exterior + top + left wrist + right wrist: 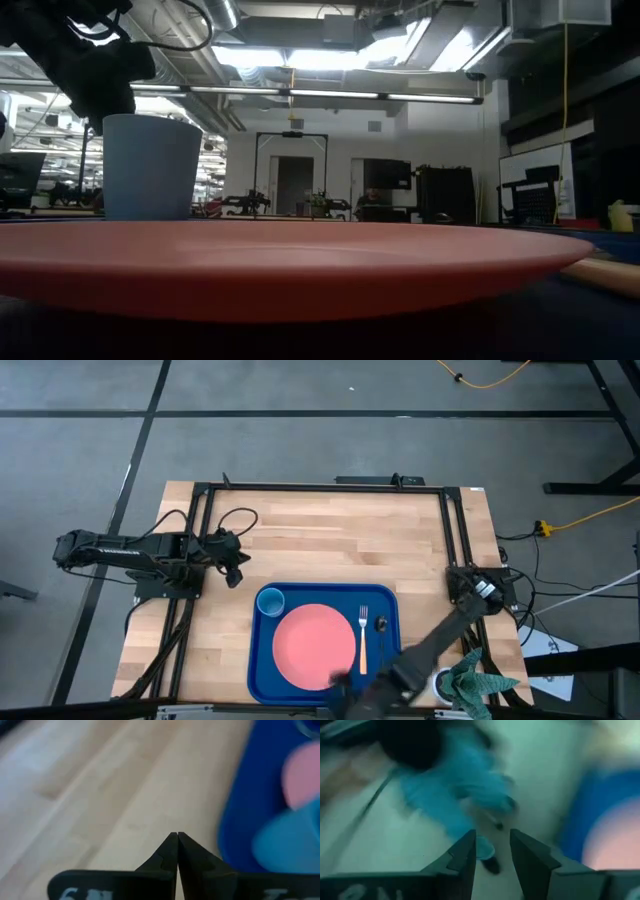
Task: Pick and place plate/cup/fork/spoon on tray
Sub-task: Return to Home Position
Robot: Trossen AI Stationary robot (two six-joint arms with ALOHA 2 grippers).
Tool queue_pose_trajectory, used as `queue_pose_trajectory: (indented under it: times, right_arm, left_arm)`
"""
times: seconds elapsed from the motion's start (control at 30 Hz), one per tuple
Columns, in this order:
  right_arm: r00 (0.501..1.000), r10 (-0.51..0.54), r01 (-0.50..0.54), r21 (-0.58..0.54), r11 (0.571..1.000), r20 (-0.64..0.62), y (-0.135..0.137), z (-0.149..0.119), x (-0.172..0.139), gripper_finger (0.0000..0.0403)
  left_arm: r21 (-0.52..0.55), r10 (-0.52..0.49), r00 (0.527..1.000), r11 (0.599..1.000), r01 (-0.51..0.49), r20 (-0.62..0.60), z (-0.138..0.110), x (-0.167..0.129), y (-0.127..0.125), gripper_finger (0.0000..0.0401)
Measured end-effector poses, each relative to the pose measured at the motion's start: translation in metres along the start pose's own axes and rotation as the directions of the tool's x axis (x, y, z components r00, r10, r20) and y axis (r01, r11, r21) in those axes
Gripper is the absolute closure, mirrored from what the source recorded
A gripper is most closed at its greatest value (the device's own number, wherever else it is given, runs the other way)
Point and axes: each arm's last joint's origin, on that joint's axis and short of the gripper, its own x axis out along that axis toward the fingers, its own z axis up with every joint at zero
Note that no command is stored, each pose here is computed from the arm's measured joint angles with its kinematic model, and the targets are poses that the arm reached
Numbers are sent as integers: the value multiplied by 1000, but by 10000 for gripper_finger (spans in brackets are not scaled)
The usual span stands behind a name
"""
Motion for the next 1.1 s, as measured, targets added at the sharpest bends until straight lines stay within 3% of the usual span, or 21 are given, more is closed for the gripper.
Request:
queue_pose_trajectory:
  times: [0.03, 0.07, 0.1, 0.13, 0.17, 0.2, 0.37, 0.43, 0.53, 0.6, 0.67, 0.8, 0.9, 1.1]
  right_arm:
    - [995, 101, -100, -194, 976, -6, 11, 1, -8, 279]
    - [981, 194, -191, -369, 910, -30, 21, 1, -18, 279]
    - [959, 275, -272, -517, 811, -73, 29, 0, -29, 279]
    - [935, 330, -337, -616, 712, -130, 32, -2, -38, 279]
    - [915, 357, -387, -660, 644, -187, 33, -5, -49, 279]
    - [902, 363, -421, -665, 616, -235, 31, -8, -58, 279]
    - [820, 473, -572, -472, 671, -321, -8, 6, -110, 279]
    - [752, 584, -657, -426, 622, -306, -21, 14, -143, 279]
    - [612, 743, -770, -420, 480, -272, -37, 20, -191, 279]
    - [560, 792, -786, -458, 415, -243, -45, 20, -218, 279]
    - [542, 812, -775, -501, 384, -216, -51, 20, -240, 279]
    - [557, 808, -752, -530, 392, -193, -53, 14, -267, 279]
    - [548, 817, -740, -560, 373, -181, -49, 11, -284, 279]
    - [527, 831, -747, -563, 354, -178, -37, 3, -309, 279]
  left_arm:
    - [33, -36, 999, 999, 36, -14, 0, 0, -1, 401]
    - [53, -73, 997, 996, 74, -23, 0, 0, -2, 401]
    - [67, -108, 994, 992, 109, -21, 1, 0, -4, 401]
    - [70, -136, 991, 988, 137, -10, 2, 0, -5, 401]
    - [72, -153, 988, 986, 152, 4, 4, 0, -6, 401]
    - [75, -167, 986, 983, 165, 24, 6, -1, -7, 401]
    - [110, -200, 973, 976, 188, 112, 15, -2, -10, 401]
    - [109, -210, 968, 975, 195, 139, 17, -2, -11, 401]
    - [119, -230, 958, 970, 211, 174, 21, -3, -13, 401]
    - [141, -268, 947, 959, 245, 177, 22, -4, -14, 401]
    - [158, -305, 933, 948, 278, 191, 24, -5, -15, 401]
    - [191, -384, 887, 920, 343, 256, 32, -9, -19, 401]
    - [215, -427, 846, 902, 374, 320, 39, -12, -20, 401]
    - [231, -425, 842, 902, 364, 333, 43, -11, -13, 401]
